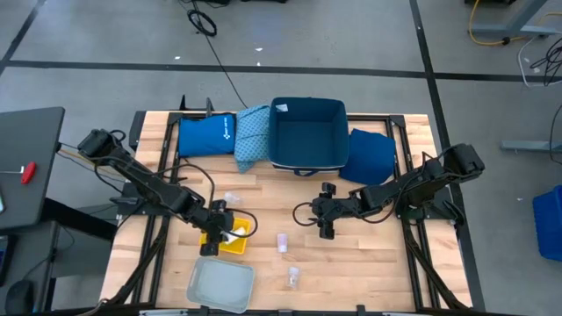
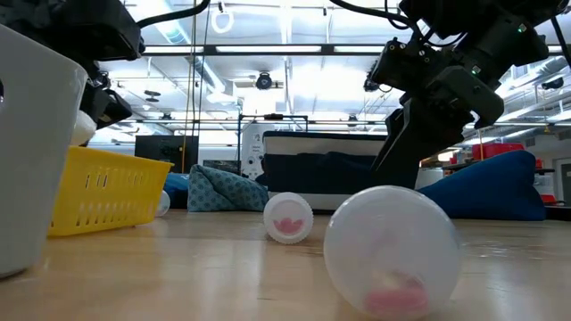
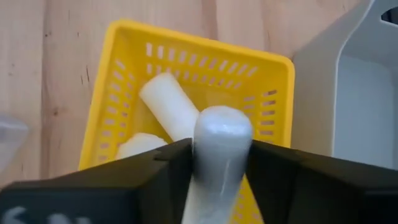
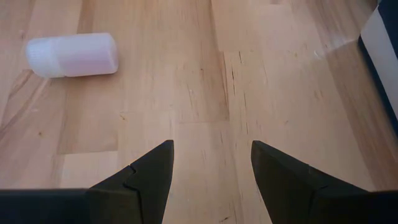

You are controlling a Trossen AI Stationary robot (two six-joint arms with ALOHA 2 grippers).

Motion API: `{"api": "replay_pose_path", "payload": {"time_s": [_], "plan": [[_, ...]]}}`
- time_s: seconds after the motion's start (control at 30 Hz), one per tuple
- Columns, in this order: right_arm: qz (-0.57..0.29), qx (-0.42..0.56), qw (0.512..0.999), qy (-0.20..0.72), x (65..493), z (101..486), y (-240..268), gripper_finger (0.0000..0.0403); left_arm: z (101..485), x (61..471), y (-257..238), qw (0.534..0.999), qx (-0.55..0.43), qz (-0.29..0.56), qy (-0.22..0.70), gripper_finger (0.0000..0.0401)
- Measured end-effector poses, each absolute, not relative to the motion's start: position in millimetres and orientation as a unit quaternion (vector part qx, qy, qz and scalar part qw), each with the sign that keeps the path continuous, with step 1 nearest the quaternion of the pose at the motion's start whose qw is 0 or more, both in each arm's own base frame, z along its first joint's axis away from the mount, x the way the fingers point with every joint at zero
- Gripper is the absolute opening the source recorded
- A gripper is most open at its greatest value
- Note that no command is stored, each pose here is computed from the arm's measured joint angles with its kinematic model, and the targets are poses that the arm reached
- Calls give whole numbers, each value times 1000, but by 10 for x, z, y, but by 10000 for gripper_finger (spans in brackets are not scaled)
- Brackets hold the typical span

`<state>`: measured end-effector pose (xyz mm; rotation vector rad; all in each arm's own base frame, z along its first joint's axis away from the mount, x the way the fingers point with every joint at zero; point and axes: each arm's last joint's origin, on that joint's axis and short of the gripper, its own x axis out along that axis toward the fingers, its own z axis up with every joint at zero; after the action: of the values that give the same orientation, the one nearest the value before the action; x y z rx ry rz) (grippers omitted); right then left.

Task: Pick & place medical supplies in basket/bin
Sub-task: Put the white rolled gauze into the yellow bin, then put the top white pill bottle into the gray bin

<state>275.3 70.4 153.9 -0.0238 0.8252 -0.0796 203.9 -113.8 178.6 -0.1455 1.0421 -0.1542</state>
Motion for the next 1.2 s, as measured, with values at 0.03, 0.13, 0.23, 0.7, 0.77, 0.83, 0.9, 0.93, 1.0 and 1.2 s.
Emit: {"api": "replay_pose_path", "payload": {"time_s": [0.03,0.13,0.23,0.7,0.77,0.83,0.9,0.93,1.0,1.2], "plan": [[-39,-12,915,401,2753,1540,704,221,1787,2041,-1139,862,-70,-74,496,155],[-39,-12,915,401,2754,1540,705,221,1792,2049,-1145,865,-72,-76,491,187],[-36,-16,915,400,2755,1541,705,221,1800,2058,-1153,866,-75,-81,487,212],[1,-63,947,316,2867,1669,779,222,1924,2203,-1190,921,-48,-70,380,248],[14,-78,950,302,2876,1690,821,222,1964,2239,-1198,934,-31,-68,349,247],[27,-94,950,297,2868,1696,870,222,1999,2266,-1203,944,-19,-63,324,247],[41,-110,949,292,2856,1702,925,222,2028,2288,-1209,950,-8,-63,305,247],[48,-117,949,289,2849,1705,956,222,2039,2295,-1210,953,-4,-61,297,248],[58,-128,948,287,2834,1706,1001,222,2050,2305,-1201,957,6,-49,288,248],[65,-131,947,286,2818,1706,1045,221,2000,2276,-1144,951,38,2,307,245]]}}
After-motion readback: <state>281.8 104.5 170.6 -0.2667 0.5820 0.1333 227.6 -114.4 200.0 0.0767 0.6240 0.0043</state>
